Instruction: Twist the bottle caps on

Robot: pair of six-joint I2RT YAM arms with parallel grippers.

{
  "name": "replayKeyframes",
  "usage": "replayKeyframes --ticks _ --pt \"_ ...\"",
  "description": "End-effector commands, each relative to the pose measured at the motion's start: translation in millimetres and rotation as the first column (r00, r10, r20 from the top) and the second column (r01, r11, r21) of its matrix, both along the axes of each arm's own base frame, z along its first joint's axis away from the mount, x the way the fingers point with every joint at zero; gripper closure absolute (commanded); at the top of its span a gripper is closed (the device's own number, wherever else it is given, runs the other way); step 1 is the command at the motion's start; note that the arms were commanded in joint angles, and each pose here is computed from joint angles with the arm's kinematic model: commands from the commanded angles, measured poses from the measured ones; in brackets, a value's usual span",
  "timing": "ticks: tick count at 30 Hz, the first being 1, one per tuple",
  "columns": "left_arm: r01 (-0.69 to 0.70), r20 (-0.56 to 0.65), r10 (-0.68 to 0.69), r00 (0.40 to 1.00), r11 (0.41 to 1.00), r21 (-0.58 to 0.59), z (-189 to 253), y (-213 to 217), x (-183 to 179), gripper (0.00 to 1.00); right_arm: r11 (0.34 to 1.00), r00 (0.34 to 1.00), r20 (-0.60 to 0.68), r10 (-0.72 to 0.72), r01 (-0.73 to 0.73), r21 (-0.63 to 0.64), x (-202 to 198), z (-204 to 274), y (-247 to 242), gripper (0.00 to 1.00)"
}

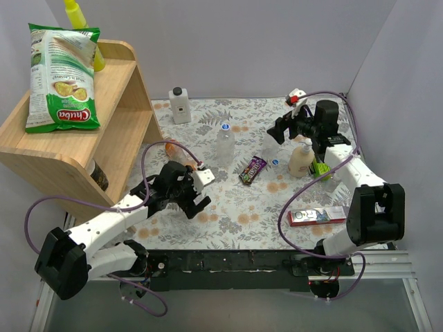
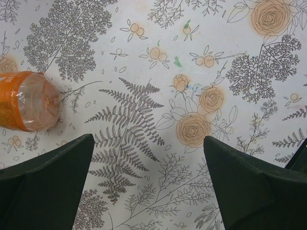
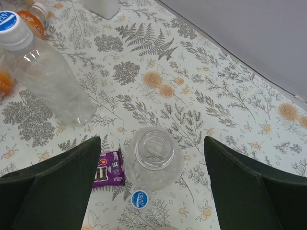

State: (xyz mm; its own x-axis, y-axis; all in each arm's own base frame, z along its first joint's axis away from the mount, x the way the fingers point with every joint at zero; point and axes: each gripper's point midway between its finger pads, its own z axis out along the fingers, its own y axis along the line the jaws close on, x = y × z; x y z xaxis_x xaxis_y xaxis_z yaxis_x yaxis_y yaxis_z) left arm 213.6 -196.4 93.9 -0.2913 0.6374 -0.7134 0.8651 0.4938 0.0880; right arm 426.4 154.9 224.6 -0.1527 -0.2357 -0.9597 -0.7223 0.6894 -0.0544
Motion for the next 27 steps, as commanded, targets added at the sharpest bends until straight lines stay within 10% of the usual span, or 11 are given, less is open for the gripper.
replayKeyframes --ticks 1,8,14,19,27 --pt "0.002 0.009 -0.002 1.0 1.0 0.021 18 -2 10 0.02 0.998 0.989 0.147 0.029 -0.037 0.051 15 13 3 0.07" --pt "0.056 0.013 -0.057 0.998 0.998 0.03 33 -6 9 0.02 0.993 0.962 0.266 0.062 -0.087 0.086 23 26 10 0.3" --pt "0.12 0.113 -0.119 0.986 0.993 0.001 56 -5 5 0.02 0.984 0.964 0.24 0.114 -0.143 0.105 9 43 20 0.97" --pt "0.227 0.365 -0.148 0.919 0.956 -0.185 148 -36 18 0.02 0.96 0.94 0.261 0.219 -0.255 0.115 -40 115 31 0.99" --pt "0.383 0.361 -0.246 0.899 0.841 -0.381 238 -101 23 0.02 0.808 0.832 0.267 0.486 -0.545 0.225 -140 190 54 0.99"
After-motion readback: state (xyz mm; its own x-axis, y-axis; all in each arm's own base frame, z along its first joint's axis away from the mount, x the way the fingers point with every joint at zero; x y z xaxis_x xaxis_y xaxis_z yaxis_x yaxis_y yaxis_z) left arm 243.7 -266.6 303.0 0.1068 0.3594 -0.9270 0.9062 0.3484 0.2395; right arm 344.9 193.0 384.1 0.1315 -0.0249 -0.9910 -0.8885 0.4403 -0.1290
